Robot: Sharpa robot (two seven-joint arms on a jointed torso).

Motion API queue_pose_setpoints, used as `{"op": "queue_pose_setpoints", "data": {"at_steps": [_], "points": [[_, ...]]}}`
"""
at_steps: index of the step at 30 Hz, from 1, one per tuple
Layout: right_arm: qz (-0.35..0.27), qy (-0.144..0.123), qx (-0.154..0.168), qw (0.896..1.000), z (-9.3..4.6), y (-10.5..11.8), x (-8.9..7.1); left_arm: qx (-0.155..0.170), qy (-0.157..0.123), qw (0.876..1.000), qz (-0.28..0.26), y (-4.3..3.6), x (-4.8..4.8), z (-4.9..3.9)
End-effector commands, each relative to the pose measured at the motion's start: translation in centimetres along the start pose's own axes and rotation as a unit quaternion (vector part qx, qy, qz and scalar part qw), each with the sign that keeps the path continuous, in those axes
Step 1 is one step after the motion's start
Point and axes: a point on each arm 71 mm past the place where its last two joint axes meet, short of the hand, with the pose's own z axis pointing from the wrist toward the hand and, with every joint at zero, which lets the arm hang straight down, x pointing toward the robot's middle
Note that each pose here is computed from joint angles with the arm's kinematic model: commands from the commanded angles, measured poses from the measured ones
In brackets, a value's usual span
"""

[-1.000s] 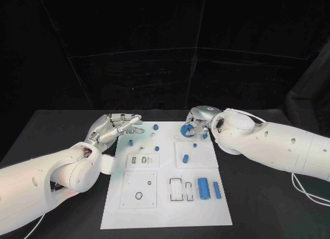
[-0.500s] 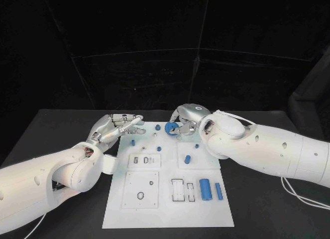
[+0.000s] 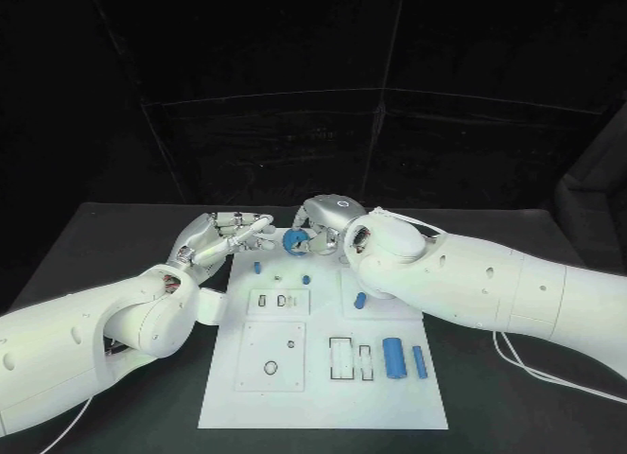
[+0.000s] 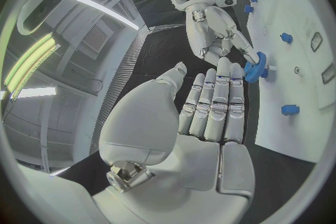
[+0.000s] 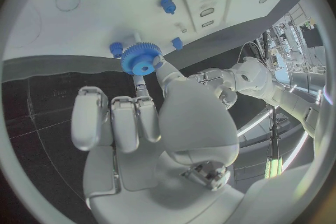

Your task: Assemble the parts on the task board

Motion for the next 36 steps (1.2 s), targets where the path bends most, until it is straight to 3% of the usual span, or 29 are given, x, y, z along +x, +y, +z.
{"op": "queue_pose_setpoints", "data": {"at_steps": [1, 19, 36], "points": [[-0.009, 0.005, -0.008, 1.000, 0.4, 0.3, 0.2, 0.008, 0.000, 1.000, -0.003, -0.21, 0.05, 0.07], [-0.030, 0.056, -0.006, 0.998, 1.1, 1.1, 1.3, 0.007, -0.001, 1.000, -0.003, -0.25, 0.00, 0.07], [-0.043, 0.053, 0.013, 0.998, 1.2, 0.6, 1.4, 0.007, -0.001, 1.000, -0.003, -0.24, 0.01, 0.09]]}}
